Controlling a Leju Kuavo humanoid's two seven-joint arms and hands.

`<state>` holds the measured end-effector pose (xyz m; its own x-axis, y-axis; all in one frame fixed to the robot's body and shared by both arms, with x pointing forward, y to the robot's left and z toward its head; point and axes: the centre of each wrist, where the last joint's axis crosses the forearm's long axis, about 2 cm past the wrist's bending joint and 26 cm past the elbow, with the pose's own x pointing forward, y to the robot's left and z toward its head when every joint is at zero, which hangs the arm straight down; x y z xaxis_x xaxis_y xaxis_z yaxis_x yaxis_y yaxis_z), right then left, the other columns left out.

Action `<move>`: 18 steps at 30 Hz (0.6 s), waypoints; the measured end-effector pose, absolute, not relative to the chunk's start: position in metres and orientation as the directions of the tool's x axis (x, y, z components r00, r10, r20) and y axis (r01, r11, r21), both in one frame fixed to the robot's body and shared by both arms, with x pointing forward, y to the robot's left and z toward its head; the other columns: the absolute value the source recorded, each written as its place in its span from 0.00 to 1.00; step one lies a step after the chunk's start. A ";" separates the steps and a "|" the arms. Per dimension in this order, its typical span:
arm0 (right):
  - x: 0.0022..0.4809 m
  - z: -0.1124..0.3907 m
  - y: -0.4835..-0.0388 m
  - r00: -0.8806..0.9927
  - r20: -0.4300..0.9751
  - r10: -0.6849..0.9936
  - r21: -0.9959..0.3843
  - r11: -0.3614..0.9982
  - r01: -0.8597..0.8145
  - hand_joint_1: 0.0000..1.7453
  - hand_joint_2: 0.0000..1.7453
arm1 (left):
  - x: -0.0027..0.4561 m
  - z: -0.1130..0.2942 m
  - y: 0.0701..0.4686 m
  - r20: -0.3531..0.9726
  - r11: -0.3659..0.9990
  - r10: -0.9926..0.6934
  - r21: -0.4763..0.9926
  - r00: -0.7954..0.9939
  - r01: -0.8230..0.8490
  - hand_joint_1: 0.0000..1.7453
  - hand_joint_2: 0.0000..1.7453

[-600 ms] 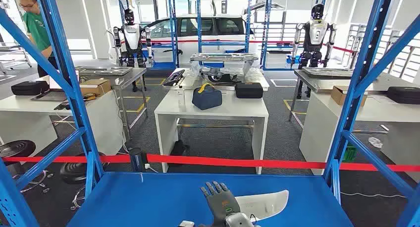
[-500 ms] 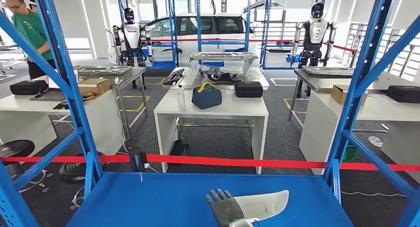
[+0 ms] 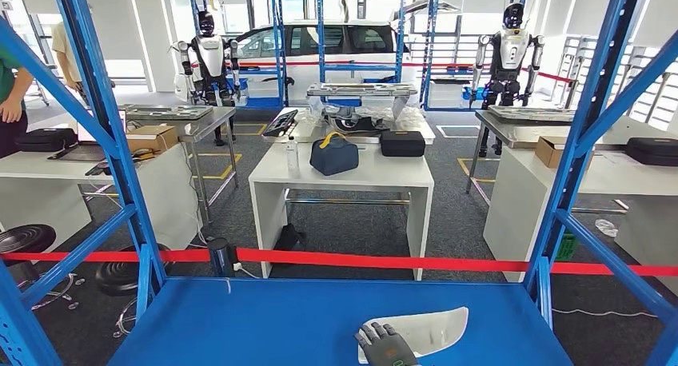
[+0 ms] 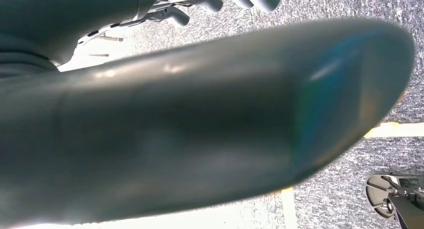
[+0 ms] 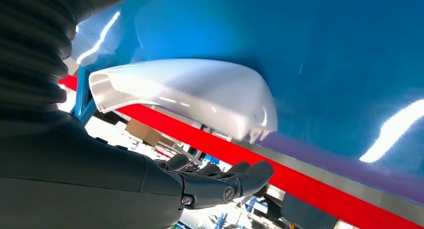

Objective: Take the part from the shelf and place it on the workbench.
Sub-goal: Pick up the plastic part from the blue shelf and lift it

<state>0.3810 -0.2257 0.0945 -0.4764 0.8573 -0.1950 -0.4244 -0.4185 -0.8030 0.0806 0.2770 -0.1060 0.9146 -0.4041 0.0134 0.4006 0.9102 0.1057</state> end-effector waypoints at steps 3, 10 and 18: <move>0.379 0.091 -0.228 -0.473 -0.216 0.854 -0.800 -0.433 -0.415 0.00 1.00 | 0.081 -0.106 0.277 0.013 0.910 -0.404 0.106 0.915 0.401 0.00 0.00; 0.378 0.090 -0.232 -0.446 -0.320 0.836 -0.802 -0.490 -0.342 0.00 1.00 | 0.080 -0.106 0.277 0.023 0.915 -0.393 0.104 0.919 0.389 0.00 0.00; 0.378 0.087 -0.241 -0.421 -0.382 0.823 -0.799 -0.522 -0.297 0.00 1.00 | 0.079 -0.106 0.276 0.032 0.924 -0.374 0.098 0.927 0.369 0.00 0.00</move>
